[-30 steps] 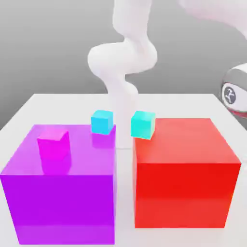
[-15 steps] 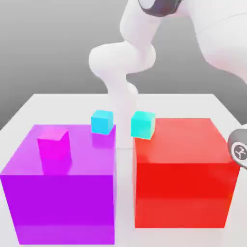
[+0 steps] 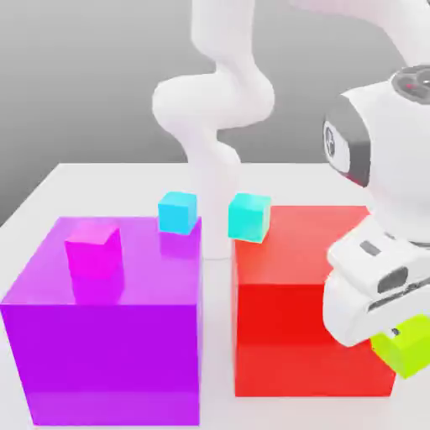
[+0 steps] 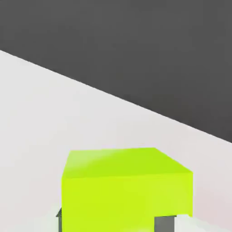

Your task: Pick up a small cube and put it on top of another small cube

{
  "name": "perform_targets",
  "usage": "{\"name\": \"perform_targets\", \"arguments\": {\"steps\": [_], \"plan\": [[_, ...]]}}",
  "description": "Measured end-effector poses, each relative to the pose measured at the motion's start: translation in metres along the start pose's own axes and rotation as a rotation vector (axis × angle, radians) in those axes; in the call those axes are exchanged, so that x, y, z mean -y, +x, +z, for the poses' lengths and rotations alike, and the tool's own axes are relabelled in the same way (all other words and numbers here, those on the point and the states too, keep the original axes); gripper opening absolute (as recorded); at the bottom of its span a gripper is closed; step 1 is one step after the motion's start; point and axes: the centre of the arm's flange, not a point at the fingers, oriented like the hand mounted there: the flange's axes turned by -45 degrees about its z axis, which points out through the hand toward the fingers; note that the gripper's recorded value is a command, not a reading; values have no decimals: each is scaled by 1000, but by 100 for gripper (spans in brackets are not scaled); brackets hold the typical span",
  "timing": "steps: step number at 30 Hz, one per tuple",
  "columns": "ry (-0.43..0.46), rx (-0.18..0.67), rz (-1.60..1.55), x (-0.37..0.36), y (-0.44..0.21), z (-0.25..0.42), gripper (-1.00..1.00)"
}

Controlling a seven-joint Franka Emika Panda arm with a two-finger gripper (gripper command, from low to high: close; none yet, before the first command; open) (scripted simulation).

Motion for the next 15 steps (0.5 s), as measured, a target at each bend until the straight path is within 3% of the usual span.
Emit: {"name": "perform_targets", "arguments": {"steps": [7, 15], "plan": [[38, -28, 221, -53, -59, -70, -100], [2, -74, 474, -93, -143, -129, -100]]}}
